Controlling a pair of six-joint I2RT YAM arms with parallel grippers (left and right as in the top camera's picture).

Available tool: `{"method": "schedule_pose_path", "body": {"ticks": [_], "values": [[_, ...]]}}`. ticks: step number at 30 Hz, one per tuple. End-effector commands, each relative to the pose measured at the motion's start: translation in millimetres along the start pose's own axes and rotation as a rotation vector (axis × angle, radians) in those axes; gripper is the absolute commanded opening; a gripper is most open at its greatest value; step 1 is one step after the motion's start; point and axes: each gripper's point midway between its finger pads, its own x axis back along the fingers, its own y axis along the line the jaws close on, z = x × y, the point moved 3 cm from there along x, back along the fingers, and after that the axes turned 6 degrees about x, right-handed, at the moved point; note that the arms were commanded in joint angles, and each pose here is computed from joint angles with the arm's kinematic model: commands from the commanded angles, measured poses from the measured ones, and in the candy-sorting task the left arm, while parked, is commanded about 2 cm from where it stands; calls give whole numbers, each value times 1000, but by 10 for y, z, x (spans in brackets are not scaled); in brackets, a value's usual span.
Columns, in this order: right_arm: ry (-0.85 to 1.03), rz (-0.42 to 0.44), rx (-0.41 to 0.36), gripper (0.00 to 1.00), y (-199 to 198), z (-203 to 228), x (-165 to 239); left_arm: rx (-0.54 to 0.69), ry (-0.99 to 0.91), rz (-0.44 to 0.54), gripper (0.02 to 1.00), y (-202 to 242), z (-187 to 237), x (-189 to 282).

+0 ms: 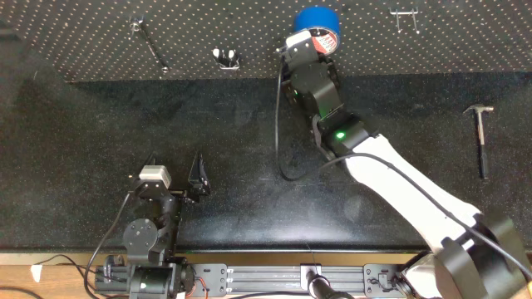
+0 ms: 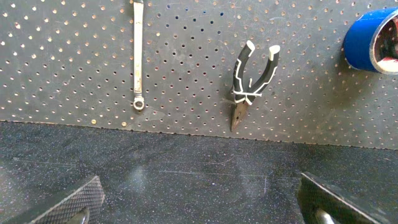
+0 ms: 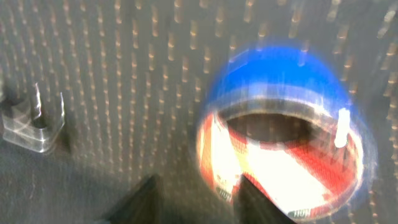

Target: Place Tools Onto Pegboard

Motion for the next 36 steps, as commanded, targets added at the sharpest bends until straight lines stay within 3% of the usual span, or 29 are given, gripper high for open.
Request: {"method": "schedule_pose_path", "body": {"ticks": [1,3,6,10,13,14,15,17,18,23,29,36], "values": [[522,-12,-137,930,-339,1012,625,-16,3,12,998,-13,12,3],[732,13,-194,930,-667,1414,911,-15,3,12,998,-13,11,3],[877,113,-320,947,-1186,1733,1238,-15,3,12,998,-13,12,3],[1054,199,-346,958,-1698,2128,1651,-15,3,12,998,-13,11,3],[1111,172,-320,965,-1783,2238,1771,-15,3,12,1000,-13,12,3],[1145,104,-239,967,-1745,2268,1823,-15,3,12,998,-13,12,3],[1095,-20,-166,969,-1679,2266,1733,-15,3,12,998,-13,12,3],[1041,-51,-183,972,-1739,2326,1653,-15,3,12,998,-13,12,3],[996,-132,-170,972,-1764,2351,1636,-15,3,12,1000,-13,11,3],[979,-48,-288,974,-2411,2874,1842,-15,3,12,998,-13,11,3],[1072,-116,-287,974,-2540,3397,1646,-16,3,12,998,-13,11,3],[1078,-154,-257,974,-2569,3654,1392,-15,3,12,998,-13,12,3]]}}
